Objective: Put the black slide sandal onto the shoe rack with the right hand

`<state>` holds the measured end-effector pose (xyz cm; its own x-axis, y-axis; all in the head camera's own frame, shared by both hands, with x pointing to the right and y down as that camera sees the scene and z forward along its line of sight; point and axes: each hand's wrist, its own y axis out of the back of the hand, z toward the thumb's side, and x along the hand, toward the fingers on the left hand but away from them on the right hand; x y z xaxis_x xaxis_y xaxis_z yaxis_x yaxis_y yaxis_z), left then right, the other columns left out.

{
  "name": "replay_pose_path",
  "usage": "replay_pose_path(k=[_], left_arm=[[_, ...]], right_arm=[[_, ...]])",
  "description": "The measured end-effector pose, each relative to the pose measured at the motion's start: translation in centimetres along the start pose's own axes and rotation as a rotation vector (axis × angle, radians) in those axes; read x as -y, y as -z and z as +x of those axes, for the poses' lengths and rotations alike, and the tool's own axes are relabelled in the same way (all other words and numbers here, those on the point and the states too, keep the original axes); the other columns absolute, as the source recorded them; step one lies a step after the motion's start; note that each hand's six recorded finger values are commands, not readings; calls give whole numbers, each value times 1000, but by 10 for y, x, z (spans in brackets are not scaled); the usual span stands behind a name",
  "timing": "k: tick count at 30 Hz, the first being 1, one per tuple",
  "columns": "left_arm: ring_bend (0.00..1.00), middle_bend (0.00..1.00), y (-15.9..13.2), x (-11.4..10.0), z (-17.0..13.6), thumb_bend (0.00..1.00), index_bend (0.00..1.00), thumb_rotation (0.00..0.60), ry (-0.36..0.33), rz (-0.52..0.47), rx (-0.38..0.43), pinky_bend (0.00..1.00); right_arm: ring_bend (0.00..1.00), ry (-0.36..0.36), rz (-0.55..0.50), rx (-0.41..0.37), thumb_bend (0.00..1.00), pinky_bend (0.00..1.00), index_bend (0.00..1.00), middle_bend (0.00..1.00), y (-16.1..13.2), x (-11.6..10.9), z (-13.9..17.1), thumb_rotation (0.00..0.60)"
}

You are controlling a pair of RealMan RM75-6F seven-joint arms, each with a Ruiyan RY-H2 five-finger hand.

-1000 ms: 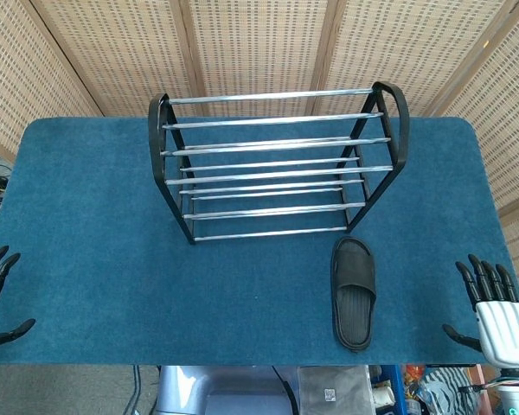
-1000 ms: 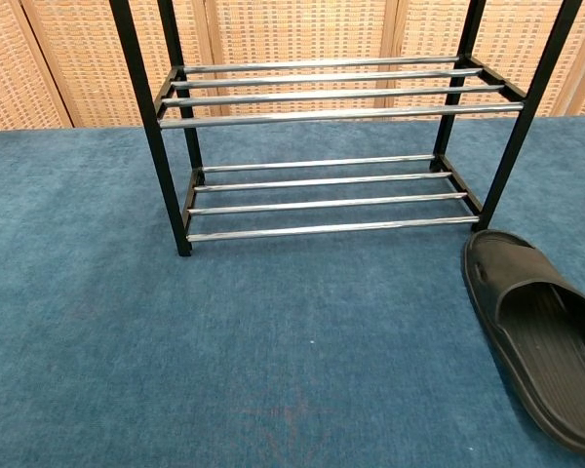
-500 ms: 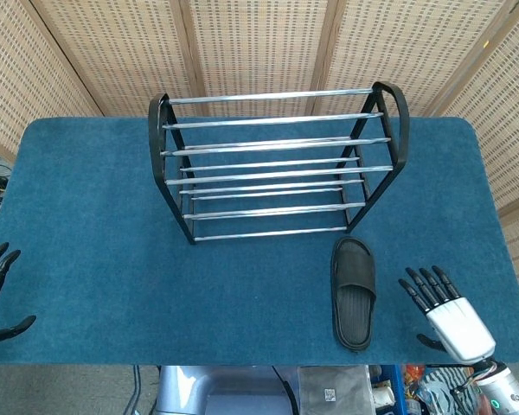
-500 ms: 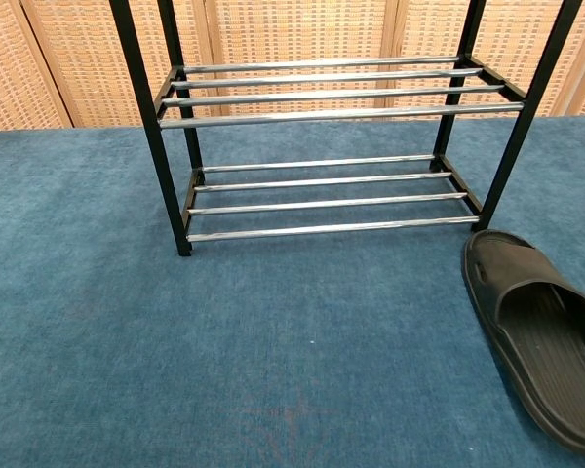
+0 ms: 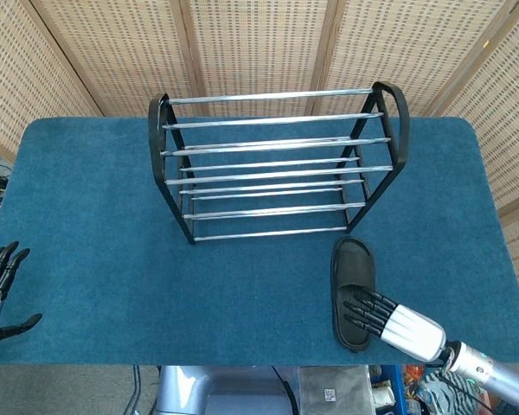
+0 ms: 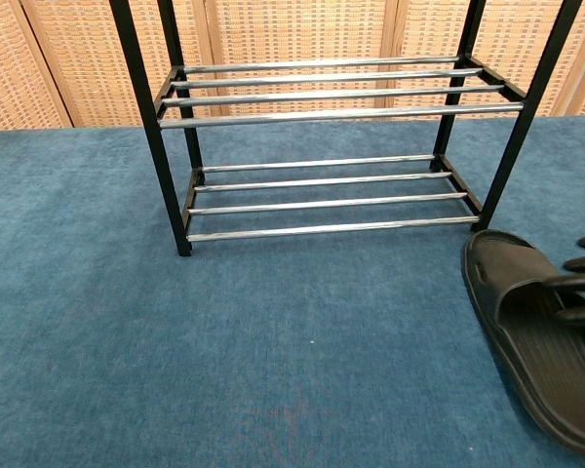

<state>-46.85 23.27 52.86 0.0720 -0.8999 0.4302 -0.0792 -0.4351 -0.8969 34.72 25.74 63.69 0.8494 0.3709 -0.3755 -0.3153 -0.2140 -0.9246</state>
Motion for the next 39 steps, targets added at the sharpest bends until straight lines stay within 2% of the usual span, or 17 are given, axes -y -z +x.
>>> replay_pose_path(k=[5,8,18,25,27,30,32,35,38,39], left_arm=[[0,0,2,1,2,52,0,600,3,1,-11,0],[0,0,2,2,3,51,0,600,8,3,-15,0],[0,0,3,5,7,52,0,600,23,11,-25,0],[0,0,3,7,8,52,0,600,28,14,-26,0],[0,0,3,7,9,52,0,600,28,14,-27,0],[0,0,3,7,9,51,0,600,28,14,-29,0],[0,0,3,7,9,51,0,600,29,13,-29,0],[0,0,3,7,9,52,0,600,33,13,-27,0],[0,0,3,8,9,52,0,600,36,13,-28,0],[0,0,3,8,9,52,0,600,36,13,-28,0]], right_arm=[[0,-22,32,-120,0,0,0,0,1,8,-28,600],[0,-54,47,-156,0,0,0,0,1,14,-38,600],[0,-142,105,-214,0,0,0,0,5,26,-57,600],[0,-168,129,-233,0,0,3,0,5,28,-64,600],[0,-173,128,-241,0,0,33,16,3,29,-68,600],[11,-173,131,-261,10,16,160,102,-1,29,-73,600],[57,-177,135,-277,81,75,247,175,-4,30,-74,600],[200,-178,136,-293,343,247,389,311,-8,32,-76,600],[324,-173,125,-305,555,335,503,438,-13,32,-76,600],[348,-167,124,-308,590,349,523,464,-14,31,-76,600]])
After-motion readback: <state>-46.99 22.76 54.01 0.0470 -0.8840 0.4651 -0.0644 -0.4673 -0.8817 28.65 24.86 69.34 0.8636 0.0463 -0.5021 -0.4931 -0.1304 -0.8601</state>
